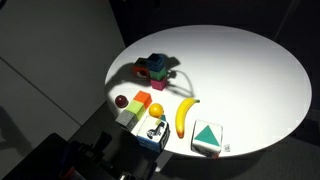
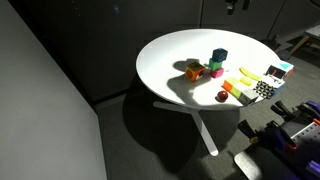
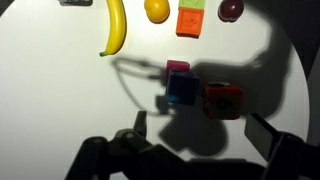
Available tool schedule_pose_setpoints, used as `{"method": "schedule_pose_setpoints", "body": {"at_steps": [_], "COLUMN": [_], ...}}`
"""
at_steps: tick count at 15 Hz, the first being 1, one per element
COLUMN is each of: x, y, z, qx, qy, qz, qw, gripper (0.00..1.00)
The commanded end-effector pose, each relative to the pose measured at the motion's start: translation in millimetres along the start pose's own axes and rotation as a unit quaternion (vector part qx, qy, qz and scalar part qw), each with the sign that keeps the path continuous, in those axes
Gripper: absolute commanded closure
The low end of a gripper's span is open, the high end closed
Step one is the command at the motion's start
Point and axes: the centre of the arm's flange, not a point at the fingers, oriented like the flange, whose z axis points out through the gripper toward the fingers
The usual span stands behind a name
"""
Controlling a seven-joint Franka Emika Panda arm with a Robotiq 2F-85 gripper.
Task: Put the blue block on the orange plushy cube
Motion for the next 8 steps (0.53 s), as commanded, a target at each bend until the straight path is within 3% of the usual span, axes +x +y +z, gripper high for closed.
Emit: {"method": "schedule_pose_setpoints", "body": {"at_steps": [1, 8], "x": [14.6, 36.0], "y": [2.3, -3.2], "z": [10.3, 51.4], "qx": [0.006, 0.005], "qy": [-0.007, -0.015], "qz": [0.005, 0.006], "qw": [0.9999, 0.9999], "gripper": [0.00, 0.00]}}
